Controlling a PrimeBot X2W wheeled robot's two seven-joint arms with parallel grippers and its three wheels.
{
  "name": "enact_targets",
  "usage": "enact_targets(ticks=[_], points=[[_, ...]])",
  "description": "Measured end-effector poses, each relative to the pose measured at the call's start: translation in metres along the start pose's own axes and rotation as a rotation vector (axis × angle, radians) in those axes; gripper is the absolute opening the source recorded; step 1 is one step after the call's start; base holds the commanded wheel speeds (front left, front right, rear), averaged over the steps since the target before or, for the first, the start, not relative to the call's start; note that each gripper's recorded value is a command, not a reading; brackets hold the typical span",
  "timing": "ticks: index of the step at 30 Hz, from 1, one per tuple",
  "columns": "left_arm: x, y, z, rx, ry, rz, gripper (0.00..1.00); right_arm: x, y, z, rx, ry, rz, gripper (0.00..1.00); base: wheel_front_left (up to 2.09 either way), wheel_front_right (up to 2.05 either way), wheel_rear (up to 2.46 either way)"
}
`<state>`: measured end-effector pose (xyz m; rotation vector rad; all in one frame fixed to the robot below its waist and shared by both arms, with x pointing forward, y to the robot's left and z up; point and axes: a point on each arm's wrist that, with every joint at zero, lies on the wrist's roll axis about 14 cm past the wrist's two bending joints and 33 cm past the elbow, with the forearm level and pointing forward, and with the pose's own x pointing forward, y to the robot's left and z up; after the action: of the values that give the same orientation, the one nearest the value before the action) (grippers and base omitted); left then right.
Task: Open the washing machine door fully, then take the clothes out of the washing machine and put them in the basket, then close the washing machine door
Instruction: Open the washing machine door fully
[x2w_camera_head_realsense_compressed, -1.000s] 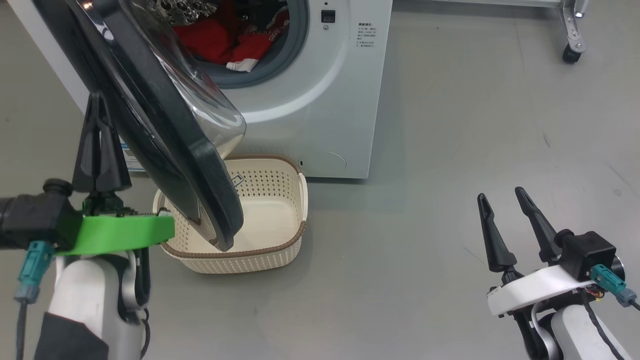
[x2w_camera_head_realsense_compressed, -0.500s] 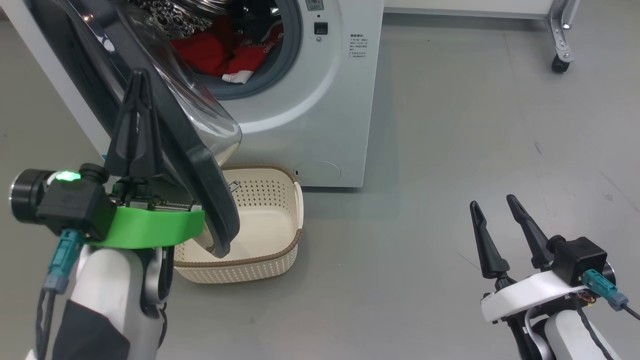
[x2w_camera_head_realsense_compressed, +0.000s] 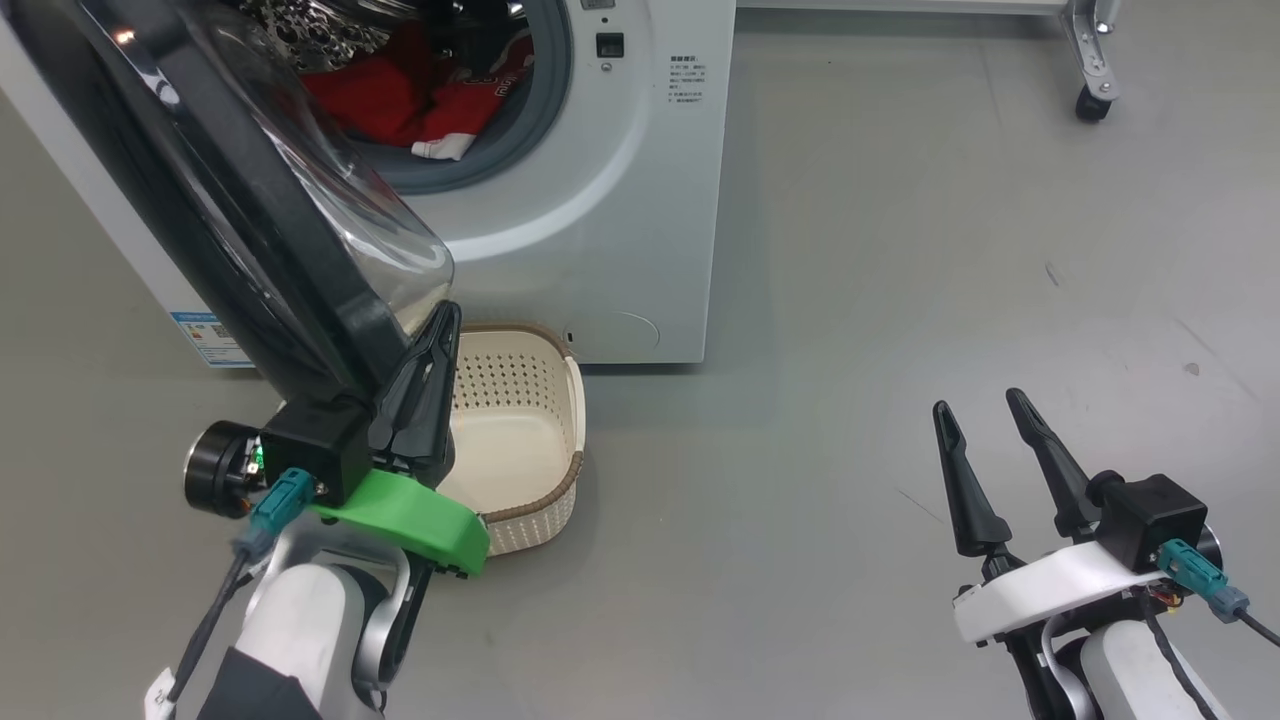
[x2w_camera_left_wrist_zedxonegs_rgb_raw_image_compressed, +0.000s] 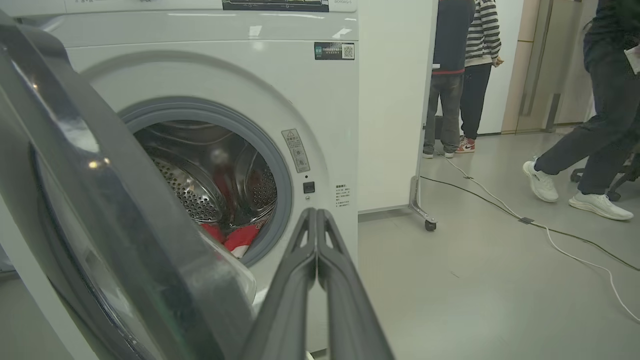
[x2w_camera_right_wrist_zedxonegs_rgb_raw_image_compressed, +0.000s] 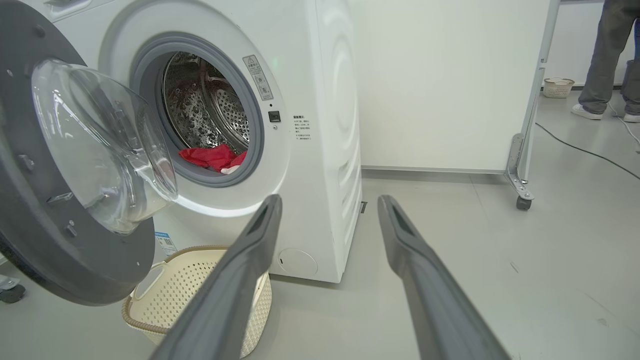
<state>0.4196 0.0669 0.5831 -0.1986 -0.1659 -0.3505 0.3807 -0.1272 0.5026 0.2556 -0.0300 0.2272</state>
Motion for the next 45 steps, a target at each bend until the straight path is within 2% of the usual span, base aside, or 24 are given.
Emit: enact_targets(ticks=[11, 21, 45], points=[[0.006, 0.0, -0.037, -0.037, 0.119, 0.009, 0.0, -0.008, -0.012, -0.002, 0.01, 0.003, -0.045, 1.0, 0.0, 0.0, 0.0], [0.005, 0.015, -0.075, -0.089, 0.233, 0.082, 0.0, -0.012, -0.026, -0.004, -0.002, 0.012, -0.084, 1.0, 0.0, 0.0, 0.0], [-0.011, 0.039, -0.094, -0.126, 0.273, 0.191, 0.0, -0.004, -0.023, -0.01, -0.003, 0.025, -0.062, 1.0, 0.0, 0.0, 0.0]])
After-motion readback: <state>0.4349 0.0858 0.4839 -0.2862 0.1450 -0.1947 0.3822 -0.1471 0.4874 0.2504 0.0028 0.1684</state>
